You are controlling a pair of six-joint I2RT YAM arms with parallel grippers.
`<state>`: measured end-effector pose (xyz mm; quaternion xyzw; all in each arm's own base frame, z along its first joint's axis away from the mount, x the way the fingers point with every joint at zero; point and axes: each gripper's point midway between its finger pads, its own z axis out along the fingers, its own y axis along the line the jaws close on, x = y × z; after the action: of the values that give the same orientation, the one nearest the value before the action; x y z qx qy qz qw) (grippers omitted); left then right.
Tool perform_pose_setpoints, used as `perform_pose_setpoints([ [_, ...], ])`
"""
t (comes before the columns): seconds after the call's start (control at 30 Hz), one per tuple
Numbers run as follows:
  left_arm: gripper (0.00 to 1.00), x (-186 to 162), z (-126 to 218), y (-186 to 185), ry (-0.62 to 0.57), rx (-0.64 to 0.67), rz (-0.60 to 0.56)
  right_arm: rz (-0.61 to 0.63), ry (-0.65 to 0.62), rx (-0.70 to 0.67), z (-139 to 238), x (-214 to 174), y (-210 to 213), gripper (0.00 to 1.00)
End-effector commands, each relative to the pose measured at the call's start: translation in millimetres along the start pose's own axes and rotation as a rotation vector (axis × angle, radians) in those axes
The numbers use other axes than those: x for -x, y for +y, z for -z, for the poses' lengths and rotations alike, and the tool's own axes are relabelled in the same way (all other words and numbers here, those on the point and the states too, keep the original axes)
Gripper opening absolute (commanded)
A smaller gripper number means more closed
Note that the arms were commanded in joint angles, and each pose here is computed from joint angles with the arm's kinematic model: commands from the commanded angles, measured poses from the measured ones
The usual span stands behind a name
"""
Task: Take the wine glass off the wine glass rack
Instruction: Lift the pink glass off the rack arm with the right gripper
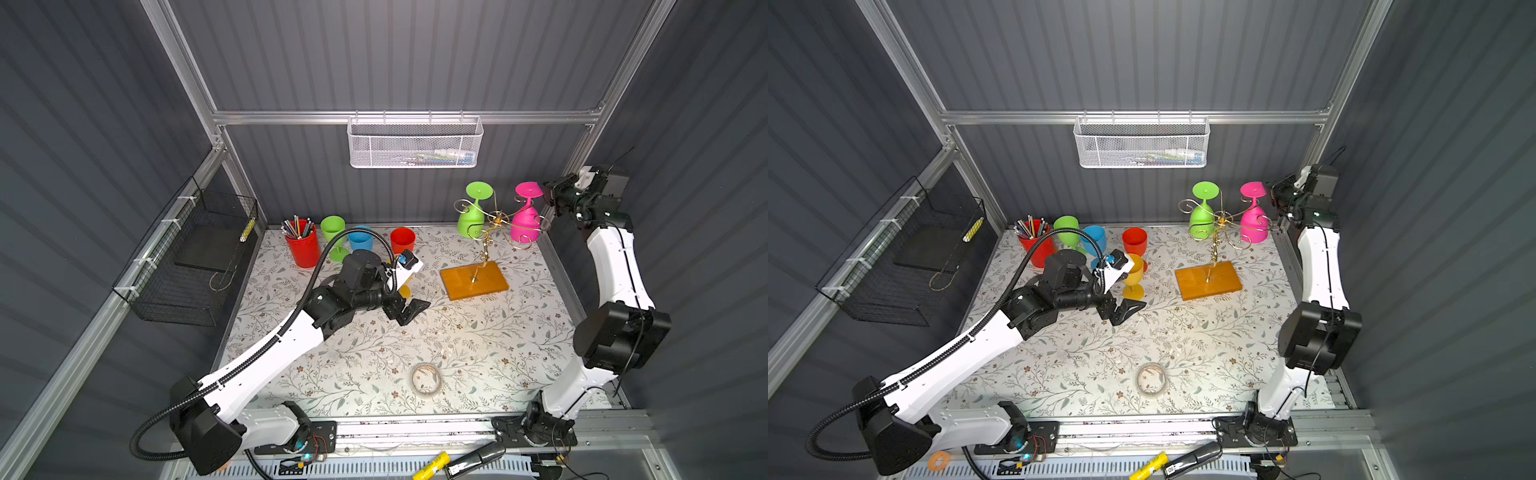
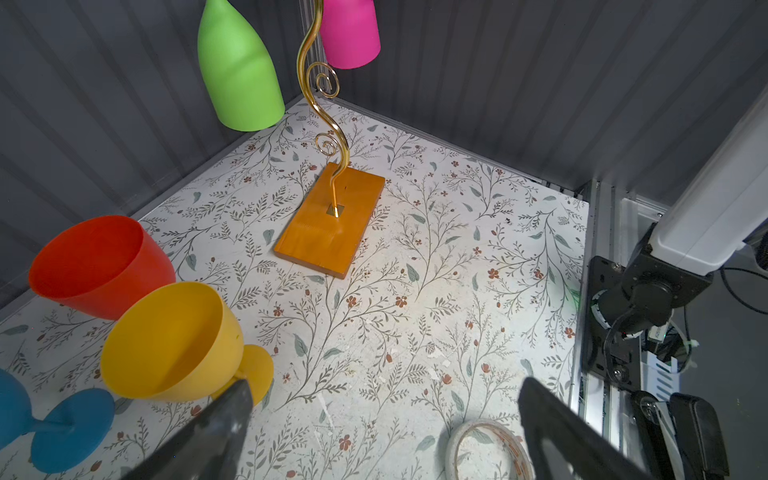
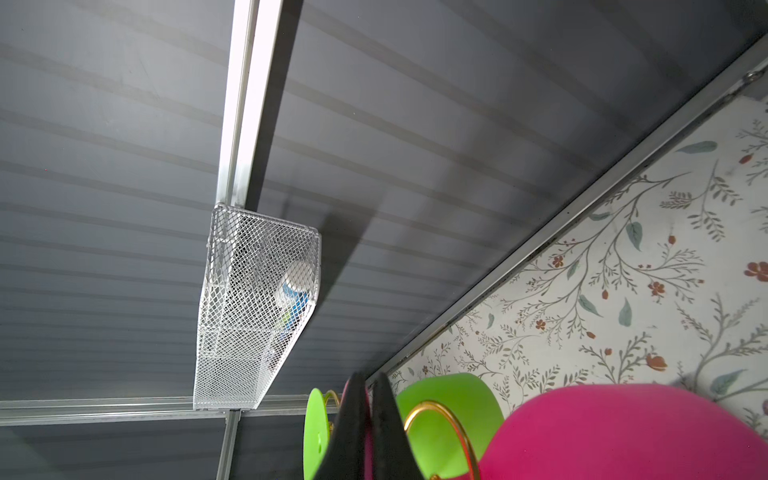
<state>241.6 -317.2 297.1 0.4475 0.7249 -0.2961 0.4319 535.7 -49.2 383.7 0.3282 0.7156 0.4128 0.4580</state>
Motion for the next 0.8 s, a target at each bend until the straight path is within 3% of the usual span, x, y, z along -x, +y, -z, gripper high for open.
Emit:
perform_pose_setpoints([
  [0.0,1.00,6,6,-7,-0.027,-0.023,-0.021,0.016,-0.023,0.023,10,3,9,0.00],
  [0.33,1.00,8,7,-9,-0.034,-0.029,-0.020,0.027,-0.026,0.031,21,-8,13,0.00],
  [0.77,1.00,10,10,-10,-0.040,-0.030,-0.020,0.047,0.010,0.045,9,-32,26,0.00],
])
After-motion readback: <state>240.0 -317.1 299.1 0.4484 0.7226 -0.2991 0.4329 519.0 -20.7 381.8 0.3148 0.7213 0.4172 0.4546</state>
